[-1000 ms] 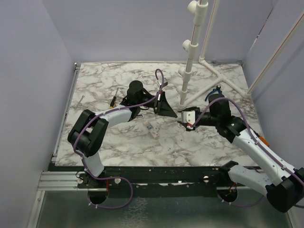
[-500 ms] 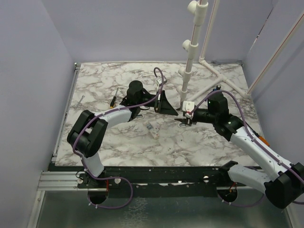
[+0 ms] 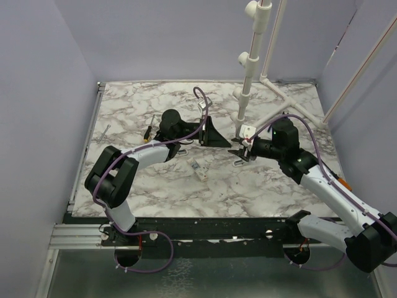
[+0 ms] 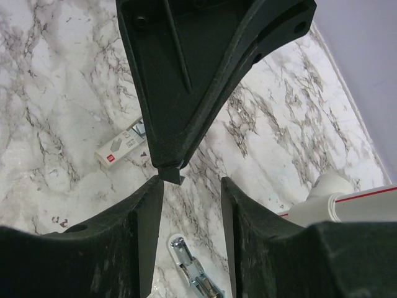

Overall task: Load the staples into the stapler
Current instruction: Pick up the staple from the staple box, then place the staple at the center of the board, then pick up the staple from the center of the board.

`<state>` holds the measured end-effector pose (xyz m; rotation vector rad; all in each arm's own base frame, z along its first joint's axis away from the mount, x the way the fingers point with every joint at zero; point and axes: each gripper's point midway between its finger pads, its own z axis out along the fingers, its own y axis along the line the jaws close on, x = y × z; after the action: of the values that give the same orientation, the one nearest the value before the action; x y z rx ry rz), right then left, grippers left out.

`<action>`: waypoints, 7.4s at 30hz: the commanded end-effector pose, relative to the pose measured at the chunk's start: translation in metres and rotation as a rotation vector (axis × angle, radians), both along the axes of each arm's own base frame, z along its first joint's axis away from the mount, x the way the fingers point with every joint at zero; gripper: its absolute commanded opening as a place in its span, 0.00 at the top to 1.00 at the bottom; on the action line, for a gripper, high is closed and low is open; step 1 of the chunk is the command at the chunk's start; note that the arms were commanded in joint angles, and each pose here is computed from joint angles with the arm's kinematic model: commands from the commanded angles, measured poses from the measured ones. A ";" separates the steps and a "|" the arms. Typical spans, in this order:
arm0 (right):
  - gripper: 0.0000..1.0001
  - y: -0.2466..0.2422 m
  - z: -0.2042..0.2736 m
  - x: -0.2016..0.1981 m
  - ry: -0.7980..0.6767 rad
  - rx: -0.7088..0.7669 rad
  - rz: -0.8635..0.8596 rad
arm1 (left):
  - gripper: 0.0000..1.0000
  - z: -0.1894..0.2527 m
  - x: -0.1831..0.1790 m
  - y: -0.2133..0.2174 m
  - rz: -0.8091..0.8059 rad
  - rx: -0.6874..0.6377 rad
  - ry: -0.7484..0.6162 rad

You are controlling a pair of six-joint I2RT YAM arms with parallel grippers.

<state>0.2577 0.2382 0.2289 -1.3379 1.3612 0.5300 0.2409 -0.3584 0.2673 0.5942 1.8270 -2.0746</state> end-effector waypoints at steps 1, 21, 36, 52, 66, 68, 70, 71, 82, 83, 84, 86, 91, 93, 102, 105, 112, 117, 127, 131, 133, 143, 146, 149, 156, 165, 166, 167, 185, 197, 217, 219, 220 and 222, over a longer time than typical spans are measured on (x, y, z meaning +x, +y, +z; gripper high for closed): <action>0.55 -0.005 0.005 0.006 0.002 0.021 -0.047 | 1.00 0.018 0.000 0.006 0.043 -0.058 -0.059; 0.56 -0.036 -0.034 -0.010 0.038 -0.152 -0.042 | 1.00 -0.131 0.013 0.015 0.043 0.314 -0.037; 0.56 -0.052 -0.080 -0.018 0.154 -0.259 -0.068 | 0.98 -0.237 0.015 0.012 -0.016 0.552 0.016; 0.54 -0.051 -0.093 -0.020 0.204 -0.276 -0.052 | 0.70 -0.237 0.033 0.023 0.027 0.691 -0.086; 0.43 -0.022 -0.108 0.000 0.445 -0.166 -0.117 | 0.50 -0.178 0.056 0.062 0.135 0.768 -0.435; 0.43 -0.016 -0.112 0.009 0.507 -0.143 -0.168 | 0.44 -0.161 0.066 0.075 0.199 0.771 -0.478; 0.43 -0.008 -0.118 0.018 0.546 -0.133 -0.210 | 0.38 -0.144 0.076 0.088 0.264 0.777 -0.516; 0.44 -0.004 -0.123 0.021 0.559 -0.144 -0.230 | 0.35 -0.136 0.081 0.096 0.299 0.781 -0.533; 0.46 0.019 -0.178 0.021 0.630 -0.320 -0.359 | 0.25 -0.079 0.102 0.151 0.536 0.796 -0.640; 0.47 0.018 -0.181 0.021 0.636 -0.330 -0.367 | 0.25 -0.078 0.101 0.153 0.539 0.797 -0.646; 0.47 0.017 -0.184 0.021 0.641 -0.342 -0.373 | 0.24 -0.077 0.100 0.153 0.541 0.797 -0.649; 0.48 0.016 -0.191 0.022 0.649 -0.361 -0.384 | 0.24 -0.079 0.098 0.155 0.540 0.800 -0.652; 0.49 0.013 -0.198 0.026 0.640 -0.377 -0.402 | 0.23 -0.080 0.096 0.155 0.533 0.799 -0.655; 0.50 0.013 -0.200 0.026 0.644 -0.377 -0.405 | 0.23 -0.080 0.096 0.155 0.532 0.799 -0.656; 0.53 0.017 -0.207 0.022 0.673 -0.382 -0.421 | 0.21 -0.084 0.097 0.154 0.526 0.802 -0.650; 0.55 0.017 -0.210 0.022 0.668 -0.394 -0.433 | 0.20 -0.084 0.097 0.154 0.526 0.803 -0.651; 0.58 0.015 -0.219 0.019 0.660 -0.438 -0.447 | 0.19 -0.084 0.096 0.156 0.536 0.808 -0.653; 0.66 0.012 -0.221 0.019 0.649 -0.452 -0.443 | 0.19 -0.081 0.096 0.159 0.546 0.812 -0.665; 0.71 0.007 -0.221 0.014 0.637 -0.481 -0.412 | 0.18 -0.078 0.097 0.159 0.551 0.811 -0.670; 0.73 0.006 -0.219 0.012 0.612 -0.496 -0.376 | 0.18 -0.079 0.097 0.159 0.549 0.812 -0.673; 0.74 0.007 -0.217 0.012 0.602 -0.505 -0.354 | 0.18 -0.077 0.097 0.158 0.548 0.807 -0.676; 0.90 0.012 -0.212 0.009 0.552 -0.535 -0.222 | 0.17 -0.071 0.094 0.159 0.555 0.796 -0.690; 0.86 0.013 -0.212 0.007 0.531 -0.539 -0.176 | 0.17 -0.071 0.093 0.159 0.556 0.797 -0.694; 0.85 0.013 -0.210 0.006 0.518 -0.533 -0.140 | 0.17 -0.070 0.093 0.160 0.557 0.797 -0.696; 0.85 0.017 -0.185 0.006 0.472 -0.446 -0.055 | 0.16 -0.075 0.090 0.159 0.542 0.794 -0.688; 0.86 0.022 -0.121 -0.018 0.535 -0.217 0.143 | 0.18 -0.069 0.066 0.138 0.384 0.611 -0.851; 0.85 0.022 -0.111 -0.021 0.560 -0.183 0.164 | 0.18 -0.066 0.061 0.134 0.346 0.574 -0.888; 0.85 0.021 -0.100 -0.025 0.590 -0.140 0.188 | 0.19 -0.062 0.054 0.129 0.302 0.529 -0.930; 0.86 0.027 -0.034 -0.073 0.939 0.156 0.525 | 0.37 -0.041 -0.040 0.058 -0.325 0.167 -1.509; 0.86 0.028 -0.038 -0.073 0.974 0.178 0.545 | 0.54 -0.068 -0.069 0.039 -0.508 0.118 -1.676; 0.86 0.028 -0.042 -0.073 0.969 0.171 0.544 | 0.69 -0.075 -0.073 0.023 -0.531 0.094 -1.670; 0.86 0.028 -0.042 -0.073 0.968 0.171 0.544 | 0.71 -0.076 -0.073 0.022 -0.534 0.094 -1.667; 0.86 0.028 -0.042 -0.073 0.968 0.172 0.544 | 0.71 -0.077 -0.074 0.022 -0.536 0.091 -1.666; 0.86 0.028 -0.042 -0.073 0.968 0.172 0.544 | 0.72 -0.078 -0.074 0.021 -0.536 0.088 -1.663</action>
<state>0.1826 0.2634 0.1808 -1.3563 1.6545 1.7737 0.1705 -0.3341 0.1951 2.0716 0.7098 -0.8052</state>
